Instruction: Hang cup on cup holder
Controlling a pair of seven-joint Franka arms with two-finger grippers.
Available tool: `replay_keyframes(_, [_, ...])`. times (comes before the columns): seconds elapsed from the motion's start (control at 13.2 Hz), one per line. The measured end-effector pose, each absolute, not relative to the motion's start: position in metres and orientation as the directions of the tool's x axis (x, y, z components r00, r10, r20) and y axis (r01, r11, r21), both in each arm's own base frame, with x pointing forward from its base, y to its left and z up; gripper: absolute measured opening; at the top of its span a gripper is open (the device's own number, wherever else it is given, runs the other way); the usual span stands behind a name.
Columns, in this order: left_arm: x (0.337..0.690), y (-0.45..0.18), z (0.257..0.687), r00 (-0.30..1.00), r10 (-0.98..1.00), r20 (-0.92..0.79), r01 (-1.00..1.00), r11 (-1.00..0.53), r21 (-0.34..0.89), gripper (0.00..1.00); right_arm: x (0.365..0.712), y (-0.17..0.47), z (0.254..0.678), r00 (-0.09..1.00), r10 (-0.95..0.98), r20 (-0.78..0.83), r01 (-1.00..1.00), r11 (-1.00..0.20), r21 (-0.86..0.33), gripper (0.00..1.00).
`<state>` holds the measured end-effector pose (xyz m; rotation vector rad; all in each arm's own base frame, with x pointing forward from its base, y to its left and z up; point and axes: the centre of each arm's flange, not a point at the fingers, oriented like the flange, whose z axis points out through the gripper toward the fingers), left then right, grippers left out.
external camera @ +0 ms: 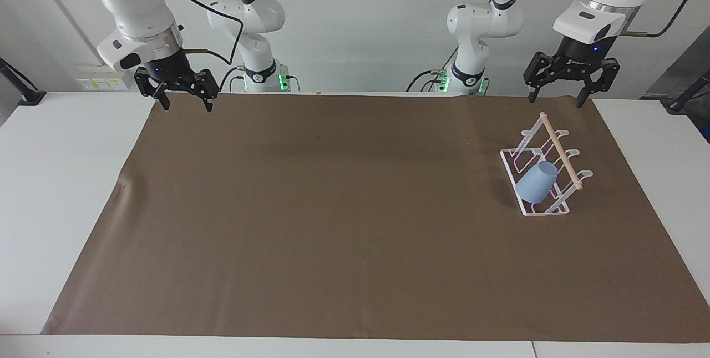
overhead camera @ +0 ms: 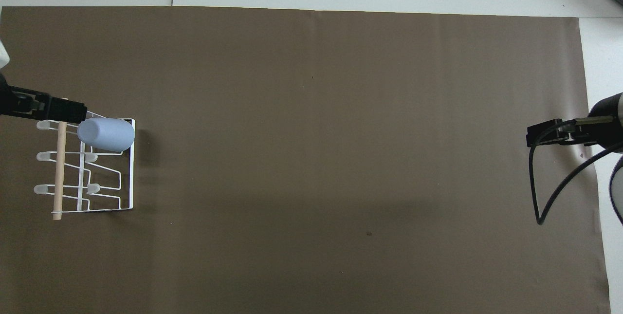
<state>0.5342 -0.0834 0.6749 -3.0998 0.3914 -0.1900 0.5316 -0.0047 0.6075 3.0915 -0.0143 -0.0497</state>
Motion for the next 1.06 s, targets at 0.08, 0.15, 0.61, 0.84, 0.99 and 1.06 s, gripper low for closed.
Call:
replay_keyframes(0.08, [0.534,-0.084,0.674,0.962,-0.251,0.109,-0.251,-0.968,-0.016,1.0,0.531,-0.008,0.607,0.999,-0.012,-0.034,-0.01,-0.999,0.049,1.0])
replay_keyframes(0.15, [0.533,-0.085,0.674,0.964,-0.251,0.093,-0.252,-0.968,0.004,1.0,0.531,-0.01,0.607,0.999,-0.003,-0.034,-0.002,-0.999,0.049,1.0])
replay_keyframes(0.61, [0.535,-0.076,0.68,0.968,-0.24,0.07,-0.243,-0.97,0.035,1.0,0.534,-0.007,0.62,1.0,0.008,-0.007,0.008,-0.999,0.047,1.0])
replay_keyframes(0.84, [0.534,-0.076,0.68,0.968,-0.243,0.065,-0.245,-0.969,0.03,1.0,0.538,-0.007,0.629,1.0,-0.015,-0.001,-0.015,-0.999,0.046,1.0])
replay_keyframes(0.99, [0.534,-0.075,0.679,0.968,-0.242,0.062,-0.244,-0.97,0.023,1.0,0.541,-0.007,0.623,1.0,-0.017,-0.011,-0.017,-0.999,0.046,1.0])
replay_keyframes(1.06, [0.535,-0.073,0.678,0.969,-0.238,0.061,-0.24,-0.971,0.021,1.0,0.542,-0.006,0.622,1.0,-0.017,-0.014,-0.016,-0.999,0.046,1.0])
